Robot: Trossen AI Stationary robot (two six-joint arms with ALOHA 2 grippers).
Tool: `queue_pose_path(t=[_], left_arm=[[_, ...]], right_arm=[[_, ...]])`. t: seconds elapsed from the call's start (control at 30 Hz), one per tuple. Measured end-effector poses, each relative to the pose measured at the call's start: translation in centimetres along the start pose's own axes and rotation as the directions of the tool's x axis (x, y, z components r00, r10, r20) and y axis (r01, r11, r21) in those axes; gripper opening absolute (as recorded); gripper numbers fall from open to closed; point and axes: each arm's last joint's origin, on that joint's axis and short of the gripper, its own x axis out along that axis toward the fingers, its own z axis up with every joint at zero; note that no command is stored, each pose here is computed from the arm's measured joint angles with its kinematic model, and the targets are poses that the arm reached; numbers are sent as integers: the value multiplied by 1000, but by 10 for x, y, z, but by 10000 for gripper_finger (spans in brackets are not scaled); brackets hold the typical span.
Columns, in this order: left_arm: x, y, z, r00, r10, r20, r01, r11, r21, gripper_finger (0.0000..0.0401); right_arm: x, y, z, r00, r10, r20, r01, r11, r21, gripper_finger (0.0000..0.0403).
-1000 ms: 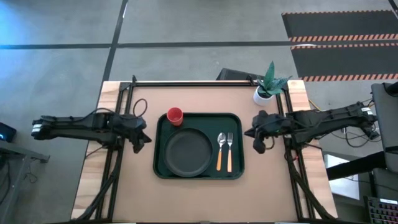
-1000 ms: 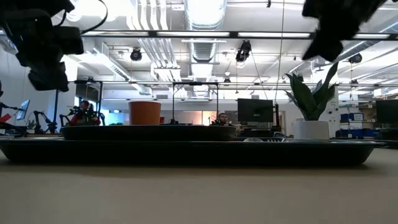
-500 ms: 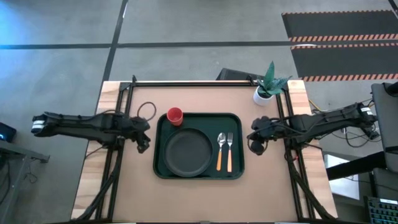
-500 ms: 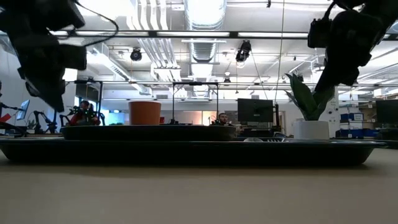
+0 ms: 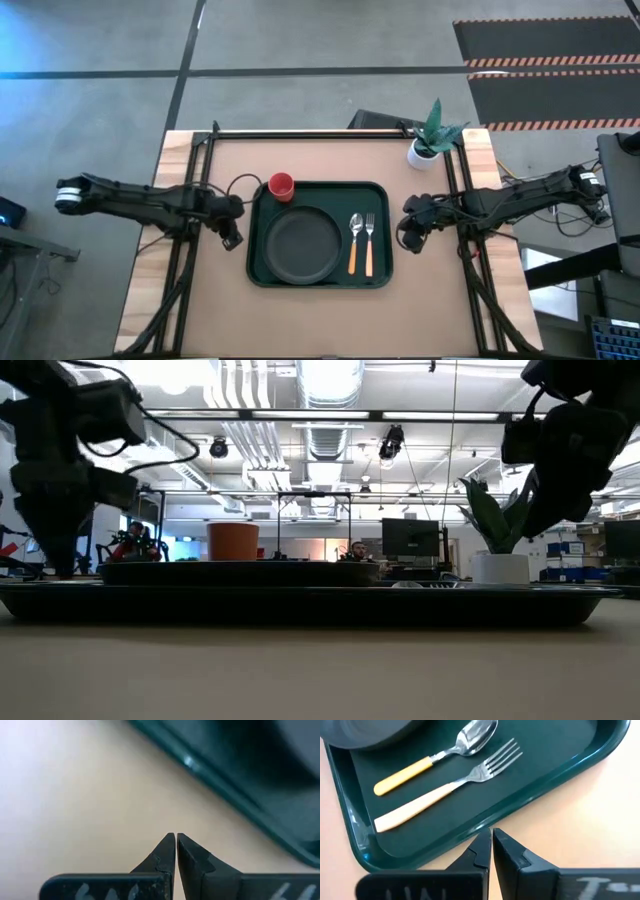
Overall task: Pick and place plate/cup/fork/spoon on tray
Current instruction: Adjust the black tray
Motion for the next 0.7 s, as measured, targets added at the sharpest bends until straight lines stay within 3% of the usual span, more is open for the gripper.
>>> queue_pose_path(t=[0.17,0.43,0.7], left_arm=[[8,5,-8,999,-8,-44,7,999,-32,0],[28,3,-4,989,-105,106,107,994,-14,0],[42,6,-7,984,-132,119,136,990,-31,0]], right_arm=[[1,1,0,1000,20,2,-20,1000,2,9],[0,6,7,994,75,75,-73,997,-34,9],[0,9,11,986,110,122,-104,993,-59,9]])
